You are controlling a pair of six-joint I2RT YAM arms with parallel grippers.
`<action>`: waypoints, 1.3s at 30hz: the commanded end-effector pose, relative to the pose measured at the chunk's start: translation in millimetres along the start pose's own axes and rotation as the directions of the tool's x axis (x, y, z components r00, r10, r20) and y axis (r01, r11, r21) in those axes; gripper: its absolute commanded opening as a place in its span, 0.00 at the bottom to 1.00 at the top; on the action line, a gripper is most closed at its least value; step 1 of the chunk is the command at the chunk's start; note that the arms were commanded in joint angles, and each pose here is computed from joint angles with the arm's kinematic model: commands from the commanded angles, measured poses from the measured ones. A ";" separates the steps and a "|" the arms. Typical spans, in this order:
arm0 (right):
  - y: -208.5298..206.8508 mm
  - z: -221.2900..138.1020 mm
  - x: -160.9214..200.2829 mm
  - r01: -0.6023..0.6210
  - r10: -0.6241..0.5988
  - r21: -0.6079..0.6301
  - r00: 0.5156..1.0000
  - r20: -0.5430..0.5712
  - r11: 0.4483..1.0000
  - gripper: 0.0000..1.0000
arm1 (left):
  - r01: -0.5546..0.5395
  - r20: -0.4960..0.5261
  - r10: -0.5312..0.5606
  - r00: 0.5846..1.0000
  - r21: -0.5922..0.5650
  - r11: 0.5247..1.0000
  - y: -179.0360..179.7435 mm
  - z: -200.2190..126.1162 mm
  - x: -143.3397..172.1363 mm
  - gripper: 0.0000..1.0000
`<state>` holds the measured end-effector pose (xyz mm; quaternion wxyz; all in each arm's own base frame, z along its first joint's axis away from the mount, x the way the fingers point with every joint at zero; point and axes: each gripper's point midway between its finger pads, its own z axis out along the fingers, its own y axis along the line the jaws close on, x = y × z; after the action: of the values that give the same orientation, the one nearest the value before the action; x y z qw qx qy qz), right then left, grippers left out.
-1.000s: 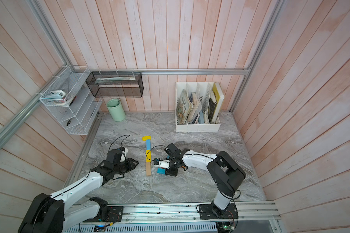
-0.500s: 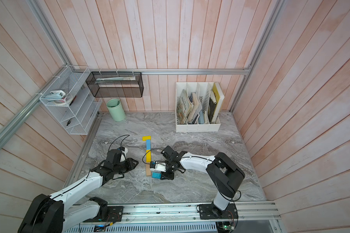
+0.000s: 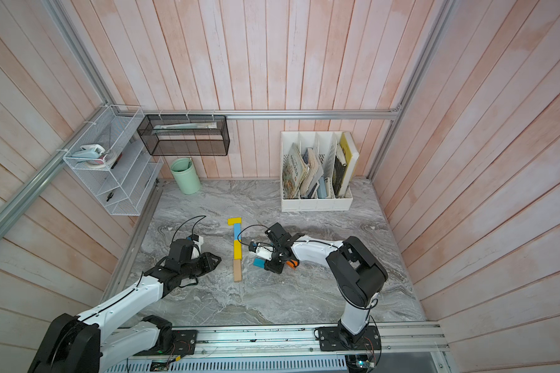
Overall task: Assemble a giraffe with building blocks
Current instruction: Move the building block to the center of the board, then assemble the building block at the center of the board.
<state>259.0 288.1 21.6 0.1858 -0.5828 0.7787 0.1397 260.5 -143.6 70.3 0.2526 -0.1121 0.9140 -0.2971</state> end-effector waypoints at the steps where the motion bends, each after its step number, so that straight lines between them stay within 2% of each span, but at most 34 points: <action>1: -14.2 11.4 29.6 0.024 -0.014 0.070 0.990 -0.141 0.997 0.00 | -0.014 0.006 0.014 1.000 -0.014 1.000 6.0 -1.2 2.0 0.33; 6: 4.6 4.4 15.1 0.117 -0.107 0.064 0.986 -0.131 0.991 0.00 | -0.014 0.009 0.014 1.000 -0.011 1.000 4.5 -2.4 0.4 0.33; 12: 31.8 6.5 44.9 0.267 -0.251 0.026 0.932 -0.261 0.963 0.00 | -0.023 0.019 0.023 1.000 -0.007 1.000 1.6 -4.8 -3.1 0.33; 19: 64.9 2.7 32.5 0.334 -0.342 -0.079 0.931 -0.130 0.939 0.00 | -0.024 0.016 0.025 1.000 -0.009 1.000 1.9 -3.4 -3.6 0.33; 27: 83.2 3.6 19.4 0.339 -0.356 -0.183 0.932 -0.067 0.923 0.00 | -0.032 0.023 0.032 0.999 -0.013 0.999 0.2 -5.1 -7.7 0.33; 39: 83.3 18.4 7.7 0.340 -0.362 -0.207 0.929 -0.079 0.917 0.00 | -0.035 0.024 0.035 0.999 -0.012 0.999 -1.6 -6.3 -10.4 0.33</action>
<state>192.5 323.2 21.4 0.1553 -0.7299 0.6498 0.1448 259.7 -139.0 71.1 0.2558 -0.1073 0.9164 -0.2887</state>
